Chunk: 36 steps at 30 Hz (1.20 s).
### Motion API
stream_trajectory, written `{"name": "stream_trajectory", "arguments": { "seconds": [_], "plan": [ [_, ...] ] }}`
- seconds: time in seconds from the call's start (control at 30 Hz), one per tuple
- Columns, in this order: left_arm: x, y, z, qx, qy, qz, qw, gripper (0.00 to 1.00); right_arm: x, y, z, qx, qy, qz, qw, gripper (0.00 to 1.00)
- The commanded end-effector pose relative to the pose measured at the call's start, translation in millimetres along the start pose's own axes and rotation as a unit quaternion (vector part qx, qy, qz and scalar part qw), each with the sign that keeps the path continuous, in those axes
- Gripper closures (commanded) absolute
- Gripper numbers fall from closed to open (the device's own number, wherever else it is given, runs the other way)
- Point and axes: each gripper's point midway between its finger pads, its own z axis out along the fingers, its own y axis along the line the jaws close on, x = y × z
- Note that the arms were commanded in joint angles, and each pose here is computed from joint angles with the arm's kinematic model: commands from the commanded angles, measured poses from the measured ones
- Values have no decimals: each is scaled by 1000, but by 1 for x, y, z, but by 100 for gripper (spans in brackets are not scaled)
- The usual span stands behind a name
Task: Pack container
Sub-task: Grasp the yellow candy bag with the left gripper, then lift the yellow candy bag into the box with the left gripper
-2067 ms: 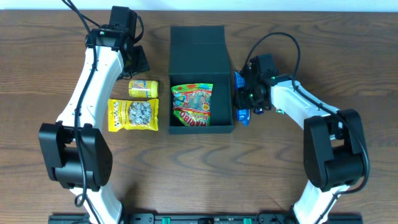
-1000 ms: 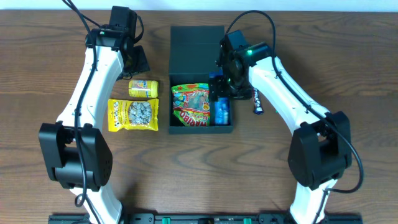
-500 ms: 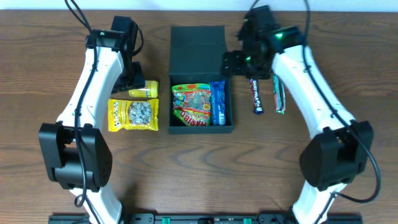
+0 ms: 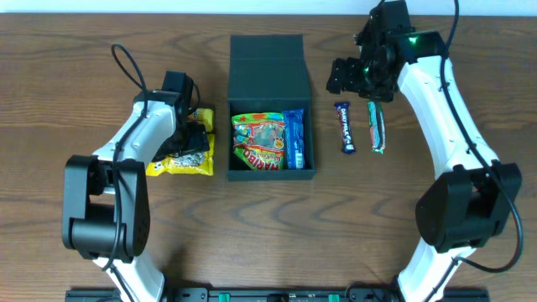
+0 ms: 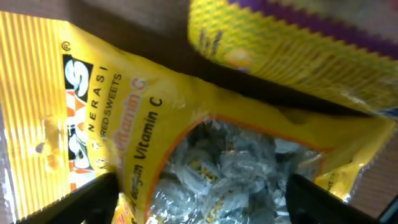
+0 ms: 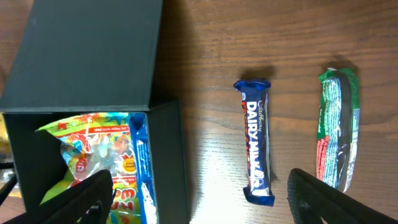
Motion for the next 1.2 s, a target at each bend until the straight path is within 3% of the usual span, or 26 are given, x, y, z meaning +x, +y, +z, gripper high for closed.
{"name": "stream_trajectory", "arguments": {
  "seconds": [0.0, 0.07, 0.1, 0.17, 0.4, 0.6, 0.7, 0.8, 1.03, 1.17],
  "plan": [
    [16, 8, 14, -13, 24, 1, 1000, 40, -5, 1, -10, -2, -15, -9, 1000, 11],
    [18, 9, 13, -16, 30, 1, 999, 59, -6, 1, -10, -2, -15, -9, 1000, 12],
    [20, 10, 12, -18, 35, 1, 999, 75, -6, 1, -10, -2, -15, -10, 1000, 11],
    [24, 12, 11, -21, 43, 2, 999, 94, -7, 1, -10, -2, -17, -11, 1000, 11],
    [20, 28, -25, -72, 52, -24, 996, 94, -12, -4, -11, -1, -24, -10, 1000, 11],
    [-21, 12, -103, -49, -75, -18, 996, 94, -14, -16, -14, 3, -26, -2, 1000, 11],
    [-35, -20, -137, -5, -152, -5, 988, 94, -16, -26, -16, 7, -26, 9, 1000, 11],
    [-35, -60, -144, 41, -178, -3, 983, 94, -19, -42, -19, 13, -29, 28, 999, 10],
    [-26, -164, -119, 157, -162, 30, 974, 94, -24, -86, -29, 28, -34, 75, 996, 10],
    [-11, -192, -94, 164, -134, 58, 976, 94, -22, -94, -31, 32, -29, 71, 997, 10]
  ]
}}
